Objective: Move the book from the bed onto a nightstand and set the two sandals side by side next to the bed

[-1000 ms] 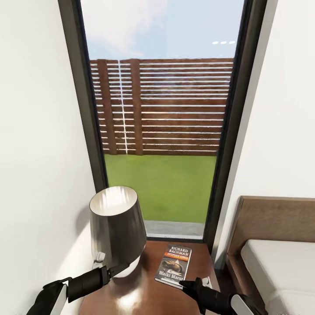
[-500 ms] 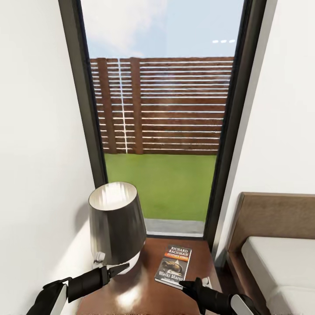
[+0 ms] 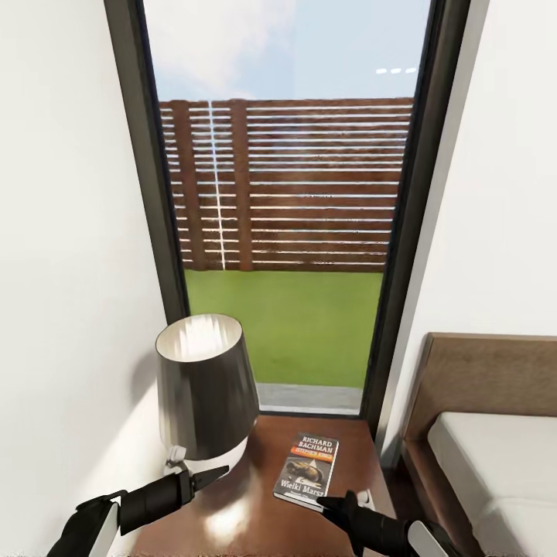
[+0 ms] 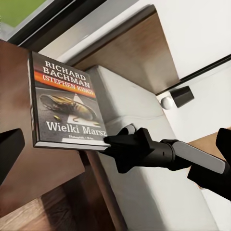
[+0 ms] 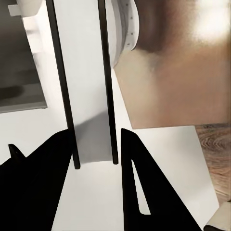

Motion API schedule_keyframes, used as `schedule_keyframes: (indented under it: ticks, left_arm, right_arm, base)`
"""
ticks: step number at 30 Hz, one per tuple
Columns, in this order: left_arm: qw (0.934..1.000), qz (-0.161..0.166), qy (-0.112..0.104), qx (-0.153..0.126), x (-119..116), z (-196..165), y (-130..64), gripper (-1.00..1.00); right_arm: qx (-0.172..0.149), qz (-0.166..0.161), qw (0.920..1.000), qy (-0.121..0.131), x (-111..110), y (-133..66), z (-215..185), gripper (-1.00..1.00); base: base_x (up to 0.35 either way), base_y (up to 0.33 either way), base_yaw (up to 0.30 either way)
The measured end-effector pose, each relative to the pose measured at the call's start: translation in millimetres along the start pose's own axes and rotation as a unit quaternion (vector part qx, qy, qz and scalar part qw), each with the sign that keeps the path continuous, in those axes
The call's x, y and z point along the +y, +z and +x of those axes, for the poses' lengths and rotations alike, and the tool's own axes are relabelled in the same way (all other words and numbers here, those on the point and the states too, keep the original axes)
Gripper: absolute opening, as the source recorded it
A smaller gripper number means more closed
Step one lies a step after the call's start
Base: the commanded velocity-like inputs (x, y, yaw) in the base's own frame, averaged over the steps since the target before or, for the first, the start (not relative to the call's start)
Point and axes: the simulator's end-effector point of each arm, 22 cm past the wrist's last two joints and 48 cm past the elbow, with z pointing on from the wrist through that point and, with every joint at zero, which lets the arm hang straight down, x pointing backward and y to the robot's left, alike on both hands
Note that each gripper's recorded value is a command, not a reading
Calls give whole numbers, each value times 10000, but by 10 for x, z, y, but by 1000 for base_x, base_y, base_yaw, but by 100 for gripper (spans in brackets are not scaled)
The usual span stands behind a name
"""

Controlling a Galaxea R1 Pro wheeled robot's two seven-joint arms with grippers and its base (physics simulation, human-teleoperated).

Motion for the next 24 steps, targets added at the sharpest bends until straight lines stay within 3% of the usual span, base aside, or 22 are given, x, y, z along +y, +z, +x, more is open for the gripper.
schedule_keyframes:
  ticks: [24]
  left_arm:
    - [10000, -3, 2, -2, 380, 314, 32, 100]
  right_arm:
    - [-5, 0, 10000, -8, -461, 166, 9, -100]
  base:
    - [0, 0, 0]
